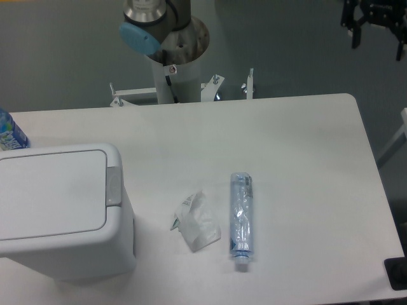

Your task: Open the trash can

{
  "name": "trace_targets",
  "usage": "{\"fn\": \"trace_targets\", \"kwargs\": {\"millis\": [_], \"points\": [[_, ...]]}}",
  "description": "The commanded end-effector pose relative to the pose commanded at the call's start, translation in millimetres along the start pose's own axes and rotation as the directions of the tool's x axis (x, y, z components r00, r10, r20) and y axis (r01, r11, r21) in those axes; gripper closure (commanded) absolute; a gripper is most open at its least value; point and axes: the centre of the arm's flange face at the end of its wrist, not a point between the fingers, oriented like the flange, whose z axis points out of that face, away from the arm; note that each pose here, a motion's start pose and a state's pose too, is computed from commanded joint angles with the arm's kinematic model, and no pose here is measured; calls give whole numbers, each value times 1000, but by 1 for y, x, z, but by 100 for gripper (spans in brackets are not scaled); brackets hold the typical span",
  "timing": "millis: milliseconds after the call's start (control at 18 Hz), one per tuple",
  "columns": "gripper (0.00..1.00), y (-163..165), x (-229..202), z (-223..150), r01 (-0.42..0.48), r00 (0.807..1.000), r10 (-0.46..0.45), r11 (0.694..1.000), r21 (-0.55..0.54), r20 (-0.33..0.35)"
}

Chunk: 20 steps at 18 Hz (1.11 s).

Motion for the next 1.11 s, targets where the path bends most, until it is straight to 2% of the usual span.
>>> {"fn": "trace_targets", "kwargs": {"millis": [333,444,611,778,944,1056,1111], "points": [[0,-5,0,-2,1,1000,-1,1000,2,2],[0,-13,-1,-1,83,997,-83,997,10,3],[0,-56,-7,3,255,966,-257,966,41,31],[0,-97,-11,9,406,911,-410,910,80,44],[0,-143,-14,11,536,838,-545,834,132,37],[0,-168,-14,9,625,773,-635,765,154,14],[0,-178,-15,10,673,732,-681,723,157,-3]]}}
